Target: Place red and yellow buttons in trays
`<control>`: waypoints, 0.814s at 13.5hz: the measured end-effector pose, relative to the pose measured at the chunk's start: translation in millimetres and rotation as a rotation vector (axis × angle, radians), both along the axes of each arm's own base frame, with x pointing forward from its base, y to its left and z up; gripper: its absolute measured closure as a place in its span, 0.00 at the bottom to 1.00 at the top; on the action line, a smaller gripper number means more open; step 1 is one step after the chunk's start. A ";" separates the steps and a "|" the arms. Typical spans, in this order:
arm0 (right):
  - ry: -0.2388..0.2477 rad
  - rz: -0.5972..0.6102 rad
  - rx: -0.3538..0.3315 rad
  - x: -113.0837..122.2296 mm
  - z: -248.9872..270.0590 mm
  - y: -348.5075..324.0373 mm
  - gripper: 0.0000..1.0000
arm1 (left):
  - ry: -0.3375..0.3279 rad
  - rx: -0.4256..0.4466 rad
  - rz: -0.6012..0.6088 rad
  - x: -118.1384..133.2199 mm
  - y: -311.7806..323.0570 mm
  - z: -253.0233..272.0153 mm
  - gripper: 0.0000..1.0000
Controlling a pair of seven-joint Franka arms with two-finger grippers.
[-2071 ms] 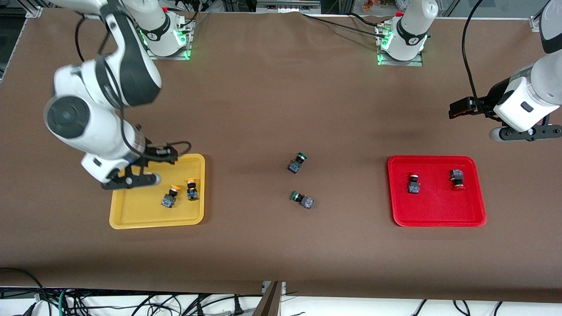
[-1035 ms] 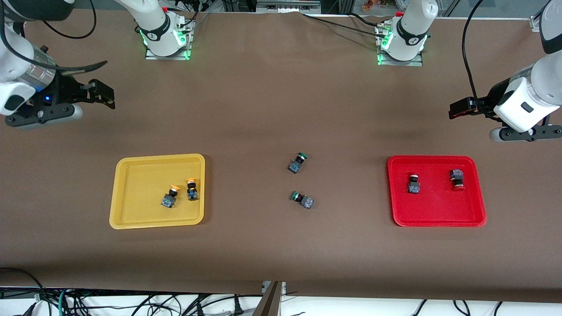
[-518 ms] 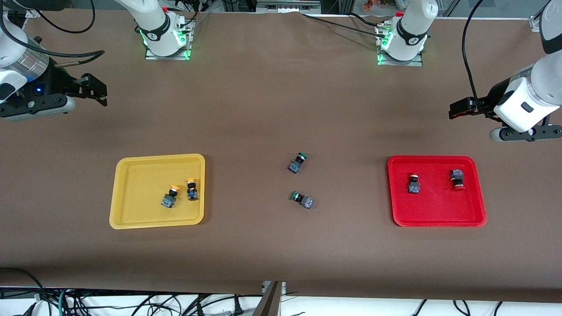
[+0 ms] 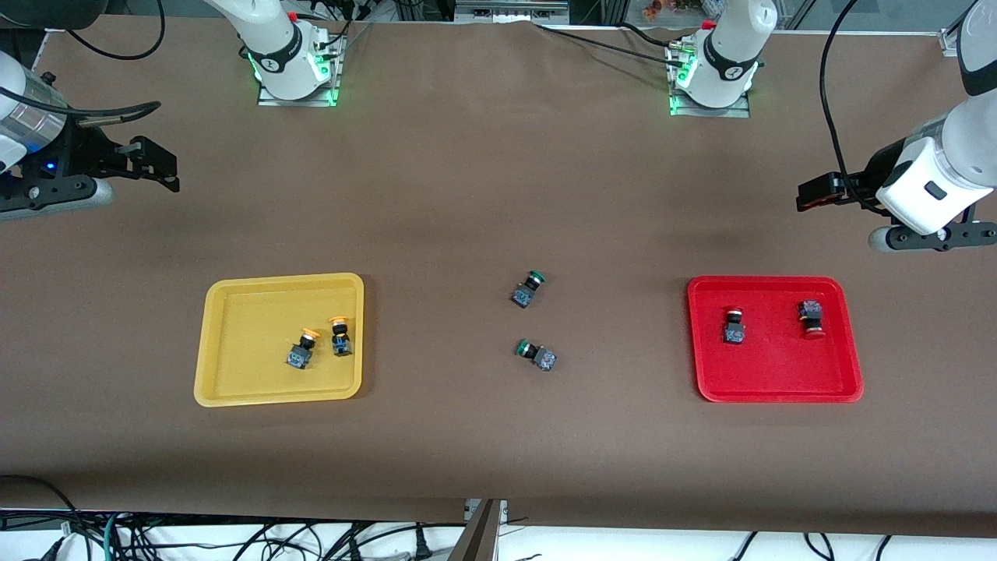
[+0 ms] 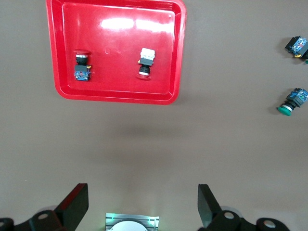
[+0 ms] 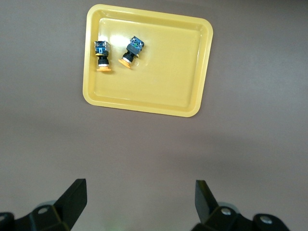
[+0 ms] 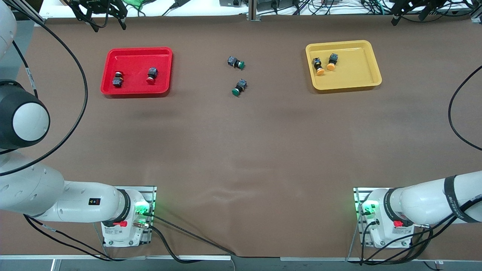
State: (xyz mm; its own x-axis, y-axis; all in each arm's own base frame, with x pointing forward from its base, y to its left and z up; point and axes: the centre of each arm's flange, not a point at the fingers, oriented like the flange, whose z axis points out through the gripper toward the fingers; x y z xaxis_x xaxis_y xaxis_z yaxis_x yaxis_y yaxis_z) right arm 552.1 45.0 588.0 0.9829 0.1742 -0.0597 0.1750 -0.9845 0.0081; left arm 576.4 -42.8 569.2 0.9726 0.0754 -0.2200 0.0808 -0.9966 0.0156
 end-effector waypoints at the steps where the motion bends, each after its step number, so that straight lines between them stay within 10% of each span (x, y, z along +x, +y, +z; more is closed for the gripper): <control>1: 0.007 -0.032 -0.003 -2.2 0.2 7.4 0.00 | 0.000 0.000 0.000 0.0 0.0 0.0 0.00; 11: -0.038 -0.042 0.001 -5.6 15.7 35.8 0.00 | 0.000 0.000 0.000 0.0 0.1 0.0 0.00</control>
